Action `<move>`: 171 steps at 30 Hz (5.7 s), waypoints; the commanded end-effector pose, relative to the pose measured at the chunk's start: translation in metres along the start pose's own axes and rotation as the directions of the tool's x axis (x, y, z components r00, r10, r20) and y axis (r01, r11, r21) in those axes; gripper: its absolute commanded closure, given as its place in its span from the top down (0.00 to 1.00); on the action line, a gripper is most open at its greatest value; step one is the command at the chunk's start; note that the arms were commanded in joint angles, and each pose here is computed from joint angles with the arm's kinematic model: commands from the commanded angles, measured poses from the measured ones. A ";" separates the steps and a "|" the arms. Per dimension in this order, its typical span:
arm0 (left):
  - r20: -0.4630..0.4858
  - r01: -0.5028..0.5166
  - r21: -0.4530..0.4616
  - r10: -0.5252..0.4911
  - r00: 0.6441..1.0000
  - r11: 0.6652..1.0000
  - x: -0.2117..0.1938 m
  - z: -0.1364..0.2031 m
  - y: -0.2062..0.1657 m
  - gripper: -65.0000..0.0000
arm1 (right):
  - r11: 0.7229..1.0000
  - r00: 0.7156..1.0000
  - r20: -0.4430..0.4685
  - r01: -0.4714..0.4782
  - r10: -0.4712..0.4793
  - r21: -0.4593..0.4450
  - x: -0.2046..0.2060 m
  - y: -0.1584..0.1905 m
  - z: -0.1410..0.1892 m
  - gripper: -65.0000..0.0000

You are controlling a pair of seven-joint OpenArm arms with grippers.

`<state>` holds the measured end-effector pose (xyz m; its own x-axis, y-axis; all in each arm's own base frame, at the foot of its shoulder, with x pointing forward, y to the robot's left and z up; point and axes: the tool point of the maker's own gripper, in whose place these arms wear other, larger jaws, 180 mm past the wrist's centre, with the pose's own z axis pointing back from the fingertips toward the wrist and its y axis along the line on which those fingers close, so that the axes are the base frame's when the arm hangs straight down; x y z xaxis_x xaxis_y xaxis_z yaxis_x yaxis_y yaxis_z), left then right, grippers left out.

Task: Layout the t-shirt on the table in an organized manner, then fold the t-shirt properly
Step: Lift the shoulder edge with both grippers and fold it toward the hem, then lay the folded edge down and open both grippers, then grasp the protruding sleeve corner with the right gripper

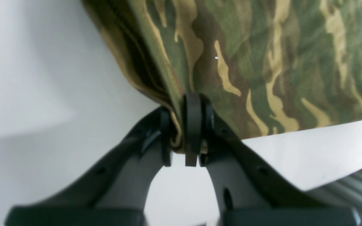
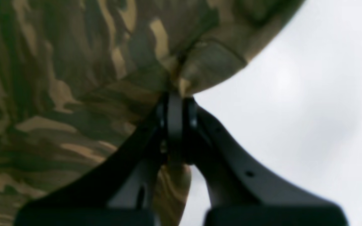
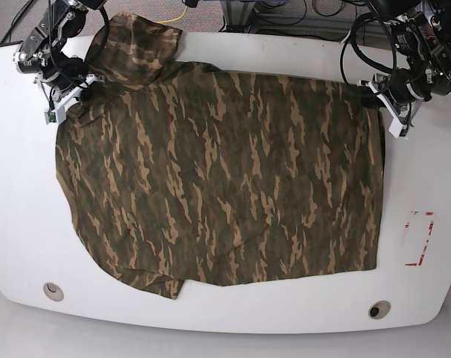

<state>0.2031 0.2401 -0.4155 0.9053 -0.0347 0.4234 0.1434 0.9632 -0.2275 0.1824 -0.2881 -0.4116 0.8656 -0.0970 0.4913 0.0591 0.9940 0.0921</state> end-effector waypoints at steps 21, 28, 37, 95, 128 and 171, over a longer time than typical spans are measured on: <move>0.081 0.156 0.162 -0.171 0.982 0.974 0.055 0.049 0.010 0.07 | 0.991 0.987 0.126 -0.088 0.100 -0.098 0.051 -0.006 0.057 0.00; 0.142 0.169 0.156 -0.192 0.971 0.973 0.088 0.048 0.006 0.07 | 0.991 0.976 0.189 -0.090 0.109 -0.103 0.078 -0.006 0.059 0.00; 0.104 0.142 0.062 -0.148 0.983 0.988 0.090 0.018 0.001 0.07 | 0.995 0.978 0.185 -0.095 0.097 -0.021 0.096 0.001 0.033 0.00; 0.177 0.051 -0.057 -0.041 0.983 0.997 0.158 -0.002 0.015 0.46 | 0.986 0.951 0.308 -0.024 -0.028 0.164 0.175 0.006 -0.020 0.81; 0.344 0.184 0.159 -0.229 0.911 0.970 0.202 0.092 0.050 0.51 | 0.944 0.978 0.146 0.099 -0.151 0.316 0.069 0.006 -0.011 0.92; 0.294 0.181 0.152 -0.219 0.930 0.972 0.179 0.081 0.051 0.51 | 0.885 0.978 0.176 0.016 -0.110 0.466 0.070 0.079 -0.007 0.04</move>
<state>0.3334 0.2998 -0.2960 0.7280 -0.1538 0.6681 0.2401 0.9700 -0.0383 0.2337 -0.2137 -0.4024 0.8108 -0.2130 0.5451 -0.1142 0.8560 0.5043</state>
